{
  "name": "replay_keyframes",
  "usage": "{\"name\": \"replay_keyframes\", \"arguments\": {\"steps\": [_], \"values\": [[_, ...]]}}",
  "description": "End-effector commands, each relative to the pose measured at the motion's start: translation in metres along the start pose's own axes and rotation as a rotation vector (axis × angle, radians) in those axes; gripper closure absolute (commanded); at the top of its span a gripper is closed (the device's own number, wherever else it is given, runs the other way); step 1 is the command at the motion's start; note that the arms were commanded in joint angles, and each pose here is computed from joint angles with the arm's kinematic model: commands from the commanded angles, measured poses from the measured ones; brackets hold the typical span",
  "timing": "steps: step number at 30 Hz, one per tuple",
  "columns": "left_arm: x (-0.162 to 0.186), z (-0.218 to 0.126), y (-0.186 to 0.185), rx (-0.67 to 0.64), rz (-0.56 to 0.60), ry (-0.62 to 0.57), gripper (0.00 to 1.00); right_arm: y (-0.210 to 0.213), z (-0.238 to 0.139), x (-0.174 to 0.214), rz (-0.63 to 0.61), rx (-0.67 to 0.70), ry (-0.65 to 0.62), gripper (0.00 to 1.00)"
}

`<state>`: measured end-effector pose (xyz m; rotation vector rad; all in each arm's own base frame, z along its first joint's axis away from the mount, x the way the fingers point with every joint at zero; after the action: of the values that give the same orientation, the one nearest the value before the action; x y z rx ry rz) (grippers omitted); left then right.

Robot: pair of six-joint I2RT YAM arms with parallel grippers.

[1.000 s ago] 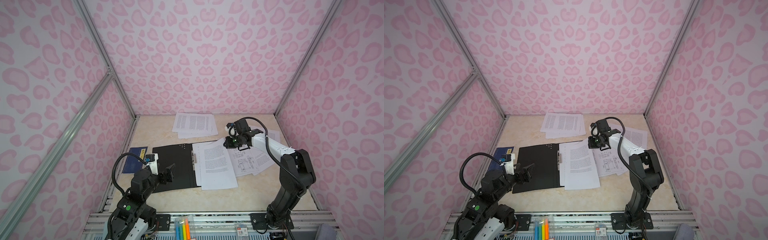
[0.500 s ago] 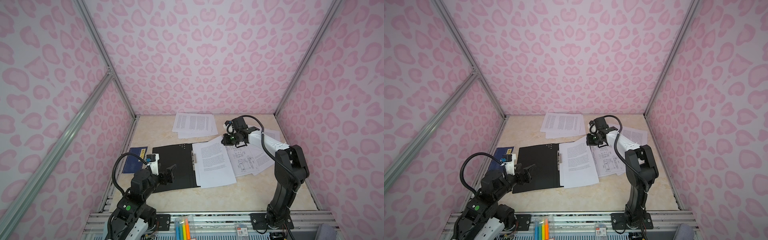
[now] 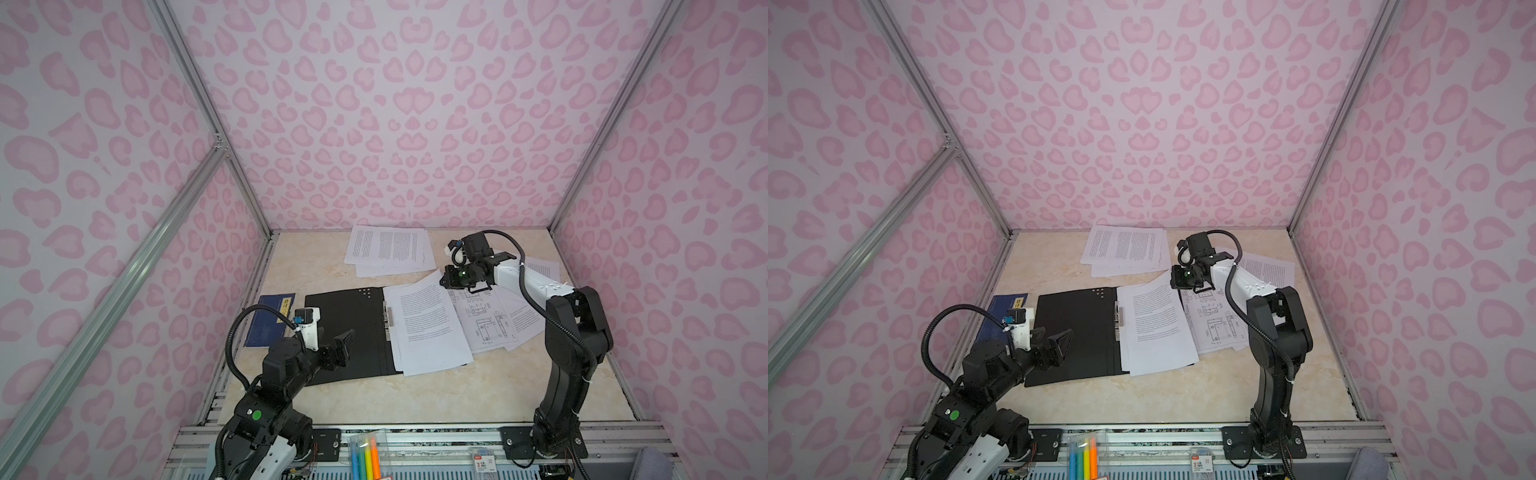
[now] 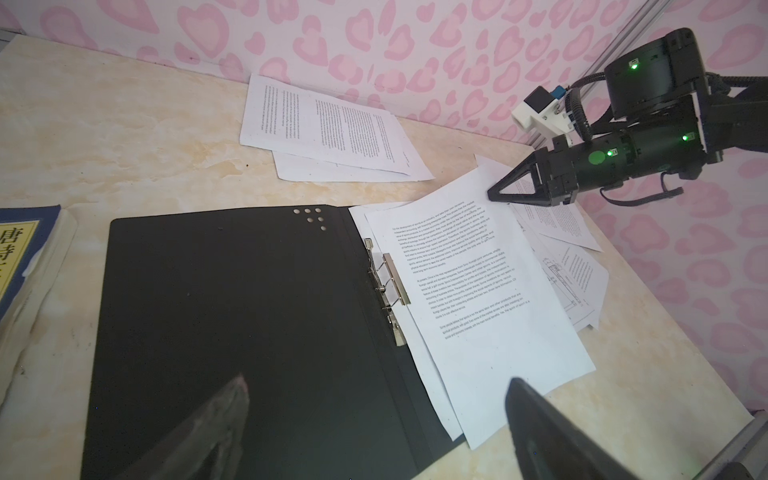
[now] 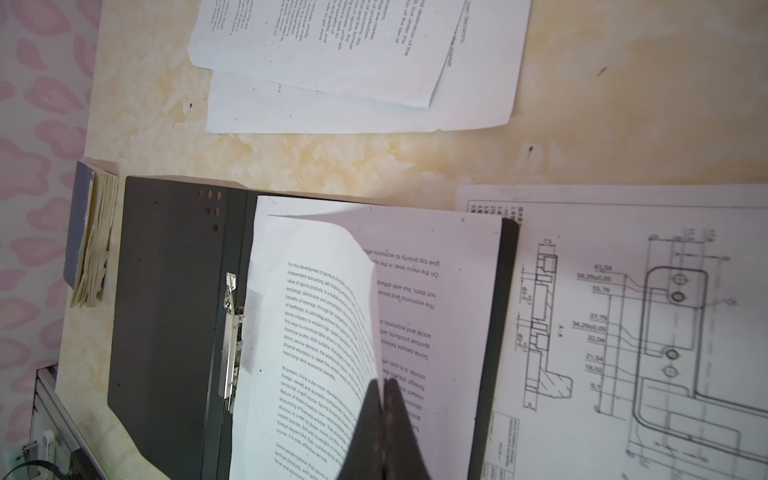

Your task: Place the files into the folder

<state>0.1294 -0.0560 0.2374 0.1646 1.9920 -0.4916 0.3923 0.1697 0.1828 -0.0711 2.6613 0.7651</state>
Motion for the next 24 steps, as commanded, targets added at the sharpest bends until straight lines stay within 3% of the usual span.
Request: {"name": "replay_keyframes", "arguments": {"steps": [1, 7, 24], "values": [[-0.005, -0.001, -0.002, 0.007, 0.015, -0.023, 0.02, 0.004, 0.0, 0.001, 0.003, -0.046, 0.011, 1.0], [-0.006, -0.001, -0.002, 0.008, 0.014, -0.024, 0.02, 0.006, -0.003, 0.001, 0.025, -0.119, 0.021, 1.0], [-0.006, -0.002, -0.002, 0.009, 0.016, -0.028, 0.02, -0.004, 0.01, -0.012, 0.077, -0.113, -0.004, 1.0]]}}
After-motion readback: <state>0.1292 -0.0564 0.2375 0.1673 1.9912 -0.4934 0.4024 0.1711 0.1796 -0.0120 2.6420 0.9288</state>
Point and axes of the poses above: each gripper's point midway between its finger pads, its own z axis out along the fingers, its own y axis along the line the jaws close on, x = y × z, the point moved 10 cm from there along -z, back along the fingers, and after that the axes turned 6 degrees about z, right-handed, at the moved point
